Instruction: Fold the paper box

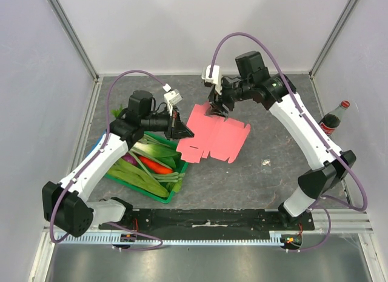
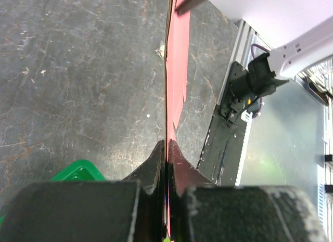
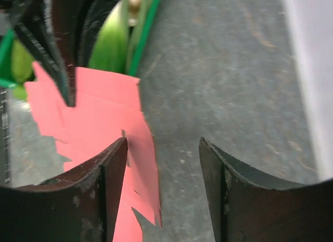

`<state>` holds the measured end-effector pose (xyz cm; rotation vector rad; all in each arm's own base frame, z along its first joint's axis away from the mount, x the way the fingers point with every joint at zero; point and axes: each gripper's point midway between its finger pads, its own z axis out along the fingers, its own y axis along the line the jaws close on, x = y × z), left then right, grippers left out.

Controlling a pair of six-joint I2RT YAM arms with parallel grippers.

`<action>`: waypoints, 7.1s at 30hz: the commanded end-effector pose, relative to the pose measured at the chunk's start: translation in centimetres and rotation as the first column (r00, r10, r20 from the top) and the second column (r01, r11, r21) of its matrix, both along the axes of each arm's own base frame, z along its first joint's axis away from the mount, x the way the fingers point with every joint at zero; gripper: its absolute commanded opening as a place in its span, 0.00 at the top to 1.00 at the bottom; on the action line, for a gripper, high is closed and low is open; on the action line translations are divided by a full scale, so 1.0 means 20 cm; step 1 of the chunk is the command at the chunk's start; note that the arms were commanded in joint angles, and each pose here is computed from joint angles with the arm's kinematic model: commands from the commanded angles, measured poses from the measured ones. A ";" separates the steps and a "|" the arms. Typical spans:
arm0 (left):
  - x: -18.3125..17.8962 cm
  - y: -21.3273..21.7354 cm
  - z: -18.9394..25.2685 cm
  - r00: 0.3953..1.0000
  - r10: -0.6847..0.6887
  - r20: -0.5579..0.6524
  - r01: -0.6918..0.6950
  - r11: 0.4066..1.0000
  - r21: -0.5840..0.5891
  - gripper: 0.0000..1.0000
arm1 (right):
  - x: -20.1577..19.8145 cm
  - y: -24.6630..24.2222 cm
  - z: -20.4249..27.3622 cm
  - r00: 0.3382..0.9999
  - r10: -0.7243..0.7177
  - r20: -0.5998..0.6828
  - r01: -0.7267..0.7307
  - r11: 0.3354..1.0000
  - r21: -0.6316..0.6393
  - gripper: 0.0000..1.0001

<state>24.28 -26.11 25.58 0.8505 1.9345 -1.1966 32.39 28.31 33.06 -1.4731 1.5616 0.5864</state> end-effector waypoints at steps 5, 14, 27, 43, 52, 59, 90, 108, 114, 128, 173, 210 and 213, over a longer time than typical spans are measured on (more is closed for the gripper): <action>-0.08 -0.04 0.14 0.981 -0.161 0.113 0.167 0.985 -0.051 0.98 | -0.30 0.11 -0.02 0.937 0.286 -0.202 -0.259 0.954 0.150 0.71; 0.15 0.39 0.25 0.775 0.630 -0.044 -0.615 0.737 -0.279 0.30 | -0.02 -0.04 0.02 0.864 -0.264 -0.430 0.434 0.823 0.367 1.00; 0.09 0.18 0.26 0.919 0.352 -0.176 -0.390 0.751 -0.533 0.28 | -0.24 -0.80 0.02 0.398 -0.492 -0.774 0.888 -0.004 0.459 1.00; 0.25 -0.04 0.24 0.925 0.189 -0.329 -0.351 0.757 -0.551 0.17 | -0.37 -0.63 -0.03 0.495 -0.097 -0.864 0.868 -0.001 0.497 1.00; 0.28 -0.12 0.31 0.942 0.145 -0.302 -0.297 0.780 -0.551 0.45 | -0.39 -0.55 -0.04 0.534 -0.059 -0.844 0.844 0.099 0.527 1.00; 0.20 -0.13 0.30 0.982 0.104 -0.160 -0.171 0.854 -0.491 0.98 | -0.40 -0.52 -0.17 0.691 -0.403 -0.600 0.716 0.497 0.490 0.24; 0.08 -0.06 0.42 0.954 -0.070 -0.290 -0.095 0.851 -0.517 0.31 | -0.59 -0.11 -0.17 0.786 0.202 -0.584 0.185 0.825 0.534 1.00; 0.02 -0.25 0.37 0.903 -0.370 -0.220 0.241 0.858 -0.453 0.88 | -0.60 -0.07 -0.17 0.782 0.226 -0.582 0.127 0.855 0.503 1.00; -0.02 -0.26 0.35 0.892 -0.403 -0.207 0.287 0.856 -0.431 0.90 | -0.60 -0.06 -0.15 0.786 0.228 -0.575 0.124 0.853 0.507 1.00; -0.11 -0.28 0.36 0.875 -0.456 -0.164 0.363 0.840 -0.403 0.73 | -0.56 -0.03 -0.17 0.778 0.214 -0.590 0.142 0.856 0.498 1.00; -0.11 0.12 0.28 0.974 -0.069 -0.215 -0.035 0.895 -0.446 0.66 | -0.57 -0.08 0.09 0.787 0.264 -0.558 0.158 0.787 0.596 1.00; -0.32 -0.03 0.27 0.968 -0.215 -0.131 0.142 0.895 -0.423 0.83 | -0.57 -0.07 0.14 0.772 0.295 -0.563 0.188 0.740 0.646 1.00; -0.32 -0.05 0.27 0.972 -0.204 -0.117 0.137 0.896 -0.422 0.98 | -0.57 -0.06 0.11 0.766 0.298 -0.570 0.186 0.746 0.640 1.00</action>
